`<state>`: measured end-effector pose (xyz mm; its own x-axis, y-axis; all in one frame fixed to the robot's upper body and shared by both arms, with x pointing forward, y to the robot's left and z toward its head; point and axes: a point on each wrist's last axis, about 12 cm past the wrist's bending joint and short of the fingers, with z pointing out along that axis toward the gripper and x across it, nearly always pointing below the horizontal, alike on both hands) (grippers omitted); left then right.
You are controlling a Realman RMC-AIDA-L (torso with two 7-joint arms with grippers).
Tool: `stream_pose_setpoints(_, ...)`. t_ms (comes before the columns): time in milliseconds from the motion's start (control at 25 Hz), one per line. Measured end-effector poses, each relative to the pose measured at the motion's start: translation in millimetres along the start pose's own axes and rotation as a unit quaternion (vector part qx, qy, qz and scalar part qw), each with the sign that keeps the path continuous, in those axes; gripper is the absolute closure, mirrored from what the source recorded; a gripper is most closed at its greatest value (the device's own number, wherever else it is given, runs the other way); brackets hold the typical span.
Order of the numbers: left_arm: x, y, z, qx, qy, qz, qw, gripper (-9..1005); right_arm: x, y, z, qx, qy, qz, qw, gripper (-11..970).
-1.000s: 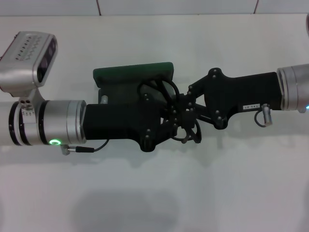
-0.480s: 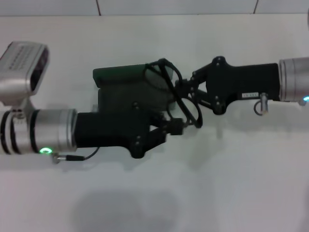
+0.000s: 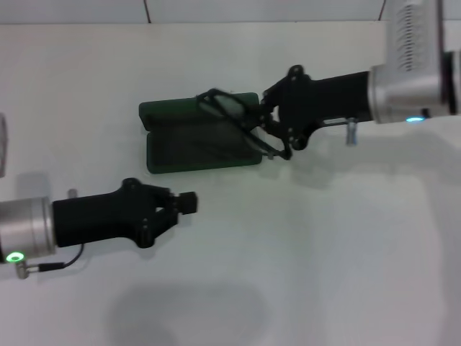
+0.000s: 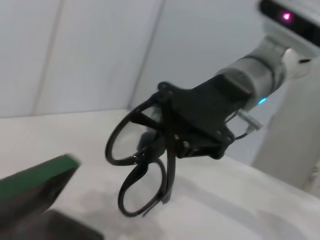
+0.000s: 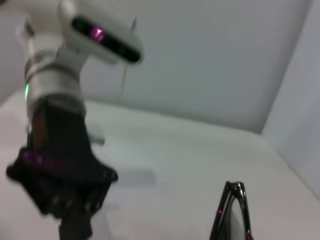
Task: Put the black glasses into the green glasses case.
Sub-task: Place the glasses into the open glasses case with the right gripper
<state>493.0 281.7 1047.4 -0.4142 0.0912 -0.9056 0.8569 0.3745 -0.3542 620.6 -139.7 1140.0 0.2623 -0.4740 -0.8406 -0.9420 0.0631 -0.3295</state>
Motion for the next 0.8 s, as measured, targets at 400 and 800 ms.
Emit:
stream_pose_setpoints(400,9.1,-4.9,-6.6,-0.01,-0.001,-0.013,1.0,991,-12.2,4.0,36.7,-0.008,0.074,-0.111,0.991,875)
stream_pose_setpoints(800,12.0,-7.3,-5.1,-0.007,-0.002,-0.018,1.0,991,-19.4,9.1,54.6,0.005,0.102,-0.172,0.98,862)
